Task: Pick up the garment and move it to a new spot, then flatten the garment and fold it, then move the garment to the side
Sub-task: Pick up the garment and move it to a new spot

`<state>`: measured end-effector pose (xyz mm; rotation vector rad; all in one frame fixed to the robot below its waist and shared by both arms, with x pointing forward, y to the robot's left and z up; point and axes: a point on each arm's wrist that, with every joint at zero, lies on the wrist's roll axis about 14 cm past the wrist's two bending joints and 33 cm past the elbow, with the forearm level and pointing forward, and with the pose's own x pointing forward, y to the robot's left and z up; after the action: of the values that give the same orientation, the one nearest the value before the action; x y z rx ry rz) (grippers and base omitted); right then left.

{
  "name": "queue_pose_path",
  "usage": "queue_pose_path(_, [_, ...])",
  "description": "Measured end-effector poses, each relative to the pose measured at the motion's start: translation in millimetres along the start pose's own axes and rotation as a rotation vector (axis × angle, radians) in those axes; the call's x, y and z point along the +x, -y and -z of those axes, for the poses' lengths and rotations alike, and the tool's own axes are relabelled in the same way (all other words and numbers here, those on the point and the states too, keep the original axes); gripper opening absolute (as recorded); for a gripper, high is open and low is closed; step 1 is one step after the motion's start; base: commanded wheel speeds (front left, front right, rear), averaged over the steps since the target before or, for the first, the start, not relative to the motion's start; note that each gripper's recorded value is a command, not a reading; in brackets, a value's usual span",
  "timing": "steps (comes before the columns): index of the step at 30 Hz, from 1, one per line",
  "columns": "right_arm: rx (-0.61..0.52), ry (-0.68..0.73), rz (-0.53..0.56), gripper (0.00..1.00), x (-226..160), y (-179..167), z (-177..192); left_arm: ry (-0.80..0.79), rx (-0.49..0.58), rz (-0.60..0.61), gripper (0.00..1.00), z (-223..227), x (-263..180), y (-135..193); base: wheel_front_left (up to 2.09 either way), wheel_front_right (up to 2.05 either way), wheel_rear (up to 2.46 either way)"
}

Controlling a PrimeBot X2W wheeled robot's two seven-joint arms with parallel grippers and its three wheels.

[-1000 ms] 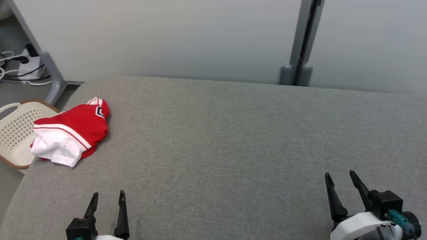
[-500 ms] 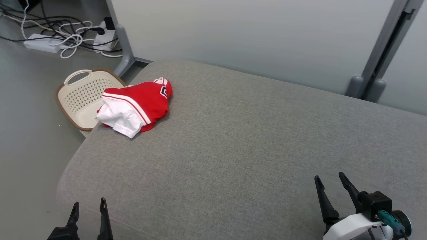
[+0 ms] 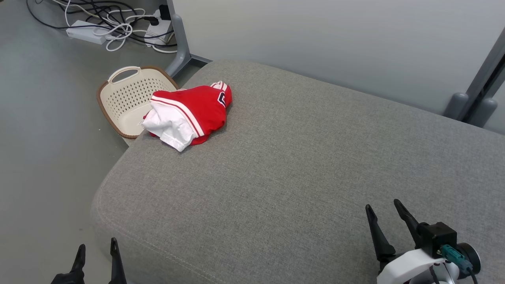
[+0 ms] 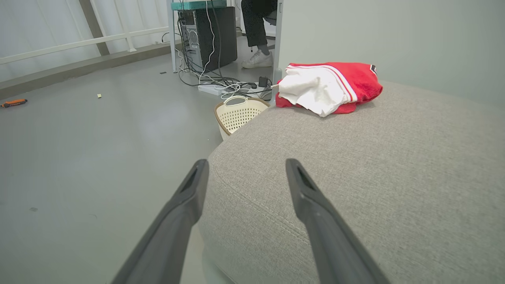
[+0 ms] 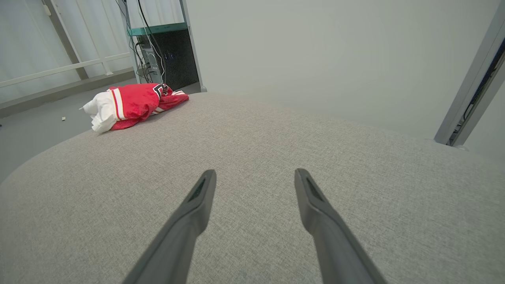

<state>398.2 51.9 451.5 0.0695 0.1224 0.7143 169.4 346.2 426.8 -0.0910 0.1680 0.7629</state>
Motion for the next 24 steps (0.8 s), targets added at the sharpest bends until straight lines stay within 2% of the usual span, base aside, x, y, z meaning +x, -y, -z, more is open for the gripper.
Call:
queue_pose_path(5, [-0.002,-0.006,0.006,1.00,-1,3,3,-0.018,0.002,0.013,1.00,4,4,4,0.00,0.00,0.00])
queue_pose_path(12, [-0.010,-0.025,0.046,1.00,-4,20,12,-0.034,-0.048,0.077,1.00,0,32,30,0.00,0.00,0.00])
queue_pose_path(24, [-0.026,-0.018,0.136,1.00,2,65,19,-0.072,0.052,0.215,1.00,-4,102,89,0.00,0.00,0.00])
